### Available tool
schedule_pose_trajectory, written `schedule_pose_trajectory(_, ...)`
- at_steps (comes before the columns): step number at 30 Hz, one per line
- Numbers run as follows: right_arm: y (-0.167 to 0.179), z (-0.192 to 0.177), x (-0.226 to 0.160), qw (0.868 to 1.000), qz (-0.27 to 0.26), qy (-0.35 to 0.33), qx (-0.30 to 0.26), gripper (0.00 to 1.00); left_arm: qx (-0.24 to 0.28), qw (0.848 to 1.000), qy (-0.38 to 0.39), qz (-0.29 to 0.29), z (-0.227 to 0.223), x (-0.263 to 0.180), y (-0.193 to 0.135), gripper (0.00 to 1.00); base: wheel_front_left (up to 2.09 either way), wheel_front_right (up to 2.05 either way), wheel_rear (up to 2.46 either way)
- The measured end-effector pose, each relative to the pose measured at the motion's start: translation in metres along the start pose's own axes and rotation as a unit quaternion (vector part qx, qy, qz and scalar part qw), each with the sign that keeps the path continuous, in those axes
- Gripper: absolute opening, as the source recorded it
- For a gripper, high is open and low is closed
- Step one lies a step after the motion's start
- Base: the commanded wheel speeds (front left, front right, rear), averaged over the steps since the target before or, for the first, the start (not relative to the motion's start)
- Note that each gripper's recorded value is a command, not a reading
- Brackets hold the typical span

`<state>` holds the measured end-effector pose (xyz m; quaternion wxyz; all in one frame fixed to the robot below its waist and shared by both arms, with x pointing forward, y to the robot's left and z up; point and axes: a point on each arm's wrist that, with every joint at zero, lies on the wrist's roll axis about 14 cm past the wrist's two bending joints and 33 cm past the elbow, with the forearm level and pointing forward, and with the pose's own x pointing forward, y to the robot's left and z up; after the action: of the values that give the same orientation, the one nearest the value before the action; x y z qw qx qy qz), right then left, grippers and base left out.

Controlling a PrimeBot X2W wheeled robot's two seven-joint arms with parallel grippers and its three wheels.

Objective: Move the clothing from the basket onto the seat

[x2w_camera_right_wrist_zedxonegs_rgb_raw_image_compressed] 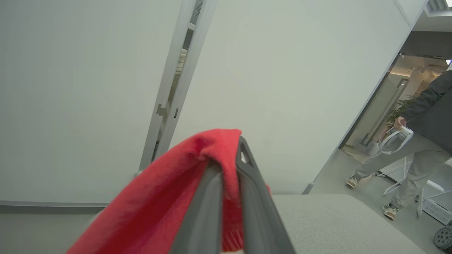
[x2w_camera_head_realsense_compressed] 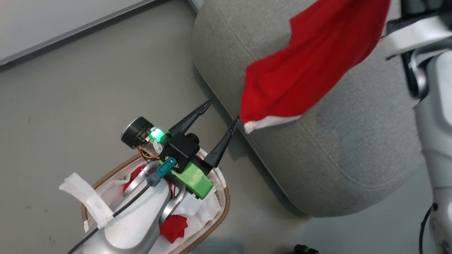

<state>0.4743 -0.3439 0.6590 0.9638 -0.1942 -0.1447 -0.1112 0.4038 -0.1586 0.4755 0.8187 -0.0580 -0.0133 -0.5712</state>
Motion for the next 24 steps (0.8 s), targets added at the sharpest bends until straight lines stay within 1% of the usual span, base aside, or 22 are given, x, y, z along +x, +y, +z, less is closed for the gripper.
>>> schedule_pose_trajectory(2, -0.015, 0.011, 0.019, 1.0, -0.012, -0.018, -0.018, 0.0, 0.001, 1.0, -0.001, 0.003, -0.002, -0.001, 0.006, 1.0, 0.0, 0.0, 0.0)
schedule_pose_trajectory(4, -0.034, 0.027, 0.039, 0.998, -0.027, -0.041, -0.05, 0.0, 0.007, 1.0, -0.001, 0.004, -0.005, -0.001, 0.012, 1.0, 0.0, 0.0, 0.0)
schedule_pose_trajectory(7, -0.048, 0.042, 0.062, 0.994, -0.043, -0.066, -0.08, 0.0, 0.007, 1.0, -0.006, 0.011, -0.008, -0.002, 0.022, 1.0, 0.0, 0.0, 0.0)
schedule_pose_trajectory(11, -0.065, 0.053, 0.089, 0.987, -0.067, -0.084, -0.121, 0.0, 0.012, 1.0, -0.004, 0.019, -0.017, -0.005, 0.038, 1.0, 0.0, 0.0, 0.0)
schedule_pose_trajectory(13, -0.069, 0.046, 0.097, 0.985, -0.076, -0.08, -0.129, 0.0, 0.008, 1.0, -0.007, 0.024, -0.02, -0.006, 0.043, 1.0, 0.0, 0.0, 0.0)
schedule_pose_trajectory(16, -0.053, 0.012, 0.108, 0.989, -0.065, -0.051, -0.123, 0.0, 0.0, 0.999, -0.006, 0.032, -0.029, -0.009, 0.049, 1.0, 0.0, 0.0, 0.0)
schedule_pose_trajectory(17, -0.031, -0.021, 0.112, 0.993, -0.049, -0.022, -0.108, 0.0, -0.006, 0.999, 0.0, 0.041, -0.038, -0.014, 0.055, 1.0, 0.0, 0.0, 0.0)
schedule_pose_trajectory(19, -0.008, -0.058, 0.11, 0.995, -0.032, 0.014, -0.088, 0.0, -0.014, 0.999, 0.007, 0.049, -0.047, -0.019, 0.059, 1.0, 0.0, 0.0, 0.0)
schedule_pose_trajectory(22, 0.024, -0.111, 0.101, 0.995, -0.006, 0.07, -0.068, 0.0, -0.023, 0.998, 0.018, 0.059, -0.061, -0.026, 0.065, 1.0, 0.0, 0.0, 0.0)
schedule_pose_trajectory(24, 0.049, -0.145, 0.09, 0.992, 0.018, 0.108, -0.062, 0.0, -0.028, 0.997, 0.026, 0.068, -0.069, -0.031, 0.07, 1.0, 0.0, 0.0, 0.0)
